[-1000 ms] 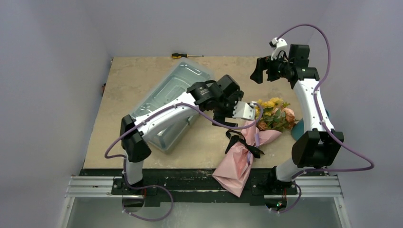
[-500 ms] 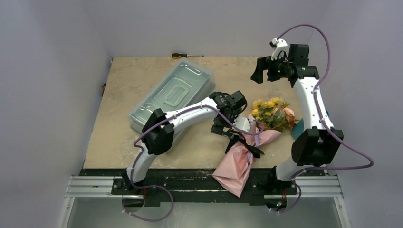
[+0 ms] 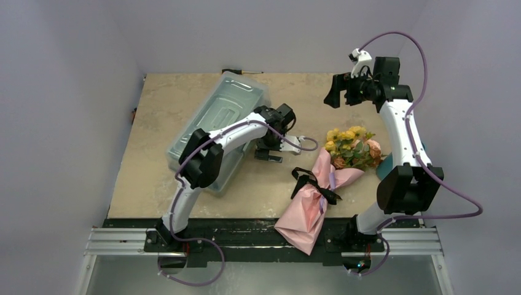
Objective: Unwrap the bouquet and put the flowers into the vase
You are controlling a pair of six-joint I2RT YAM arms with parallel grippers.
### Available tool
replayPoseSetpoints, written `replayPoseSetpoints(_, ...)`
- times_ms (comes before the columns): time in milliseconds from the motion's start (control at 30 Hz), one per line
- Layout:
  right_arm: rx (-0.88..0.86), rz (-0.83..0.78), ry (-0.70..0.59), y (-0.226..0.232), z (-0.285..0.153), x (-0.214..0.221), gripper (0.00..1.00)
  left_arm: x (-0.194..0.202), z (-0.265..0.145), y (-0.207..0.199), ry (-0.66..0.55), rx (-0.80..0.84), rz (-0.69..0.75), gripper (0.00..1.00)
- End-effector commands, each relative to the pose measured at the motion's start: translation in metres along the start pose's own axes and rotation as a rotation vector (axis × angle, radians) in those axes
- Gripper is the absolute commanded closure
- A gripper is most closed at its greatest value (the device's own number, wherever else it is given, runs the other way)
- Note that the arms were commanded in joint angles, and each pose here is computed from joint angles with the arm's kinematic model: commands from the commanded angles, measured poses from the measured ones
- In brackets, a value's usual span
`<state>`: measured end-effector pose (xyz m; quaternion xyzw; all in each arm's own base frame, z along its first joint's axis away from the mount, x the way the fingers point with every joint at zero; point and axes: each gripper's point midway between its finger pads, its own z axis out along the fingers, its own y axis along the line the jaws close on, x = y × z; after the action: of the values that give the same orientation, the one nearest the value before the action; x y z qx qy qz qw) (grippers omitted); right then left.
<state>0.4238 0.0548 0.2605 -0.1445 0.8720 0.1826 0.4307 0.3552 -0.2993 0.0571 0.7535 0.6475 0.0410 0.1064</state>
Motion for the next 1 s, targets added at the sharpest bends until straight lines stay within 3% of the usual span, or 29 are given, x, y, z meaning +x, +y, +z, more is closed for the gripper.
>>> replayPoseSetpoints(0, -0.021, -0.011, -0.051, 0.005, -0.007, -0.021, 0.02, 0.037, -0.017, 0.003, 0.05, 0.02, -0.033, 0.0)
replayPoseSetpoints(733, -0.073, -0.013, -0.016, 0.011, -0.002, -0.013, 0.02, 0.239, -0.048, -0.042, 0.259, 0.068, -0.24, 0.0)
replayPoseSetpoints(967, -0.079, -0.033, 0.03, 0.011, -0.003, 0.001, 0.02, 0.28, -0.054, -0.046, 0.283, 0.058, -0.315, 0.0)
